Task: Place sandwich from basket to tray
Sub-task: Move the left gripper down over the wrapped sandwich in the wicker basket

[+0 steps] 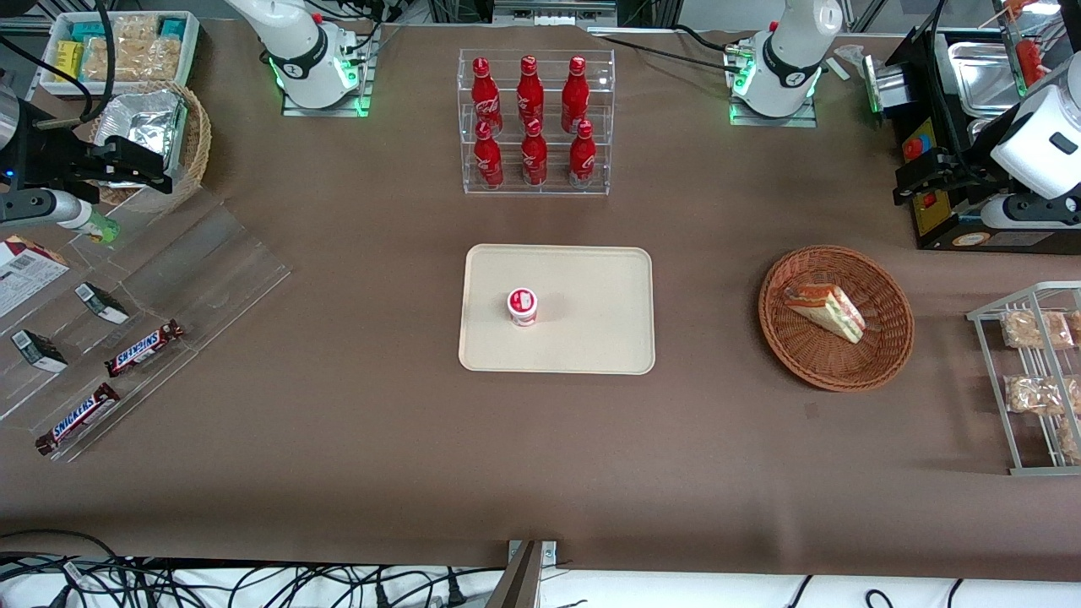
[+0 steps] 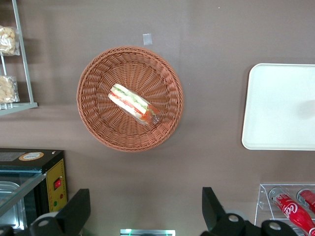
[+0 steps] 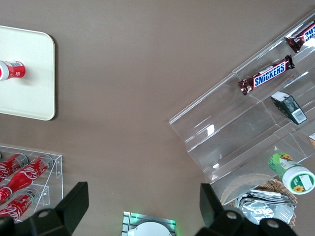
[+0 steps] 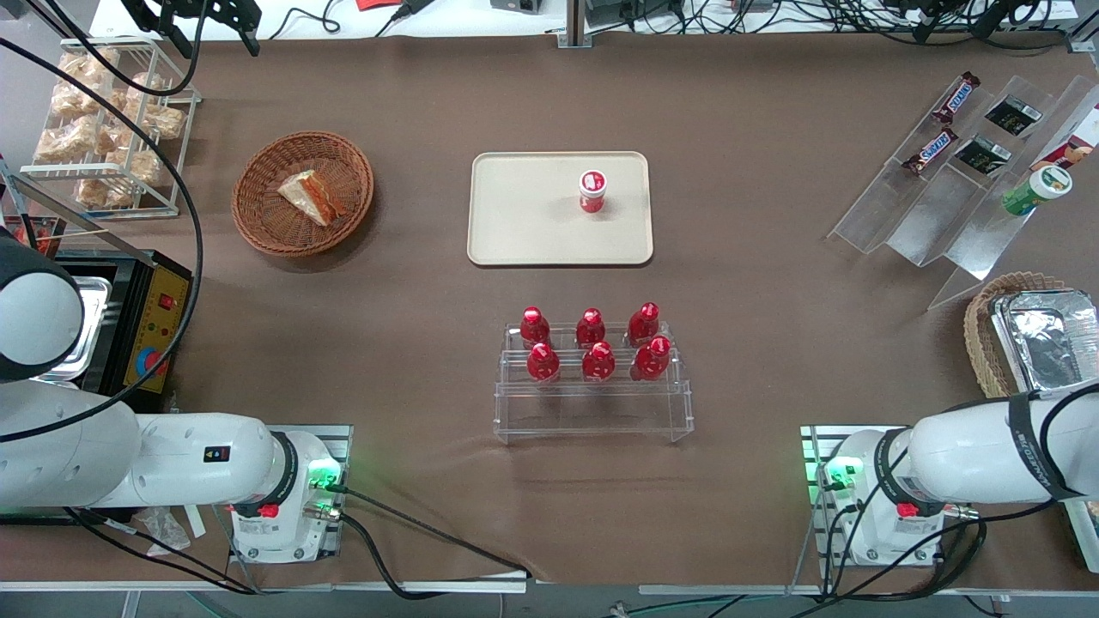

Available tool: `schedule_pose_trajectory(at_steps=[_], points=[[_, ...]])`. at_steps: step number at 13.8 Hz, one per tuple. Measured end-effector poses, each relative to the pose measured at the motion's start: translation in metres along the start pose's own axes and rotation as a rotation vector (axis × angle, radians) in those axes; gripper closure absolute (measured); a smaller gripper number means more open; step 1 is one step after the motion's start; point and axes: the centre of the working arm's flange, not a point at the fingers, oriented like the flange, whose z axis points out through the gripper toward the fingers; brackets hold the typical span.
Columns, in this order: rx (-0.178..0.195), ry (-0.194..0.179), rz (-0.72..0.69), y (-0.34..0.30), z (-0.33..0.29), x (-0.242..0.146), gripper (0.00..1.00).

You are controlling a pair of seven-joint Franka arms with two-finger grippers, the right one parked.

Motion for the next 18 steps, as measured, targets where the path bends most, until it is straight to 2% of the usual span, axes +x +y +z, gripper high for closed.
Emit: schedule_pose_trajectory(at_steps=[3,6,8,11,15,18], points=[[0.000,-0.001,0.005,0.002,0.001,0.000,0.00],[0.016,-0.025,-0.014,-0.001,0.014,0.009,0.00],[0.020,-0.039,-0.070,-0.007,0.033,0.020,0.00],[0.024,-0.040,-0.205,-0.009,0.084,0.035,0.00],[0.053,-0.015,-0.420,-0.010,0.155,0.040,0.00],[0.074,0.032,-0.595,-0.010,0.198,0.038,0.00]])
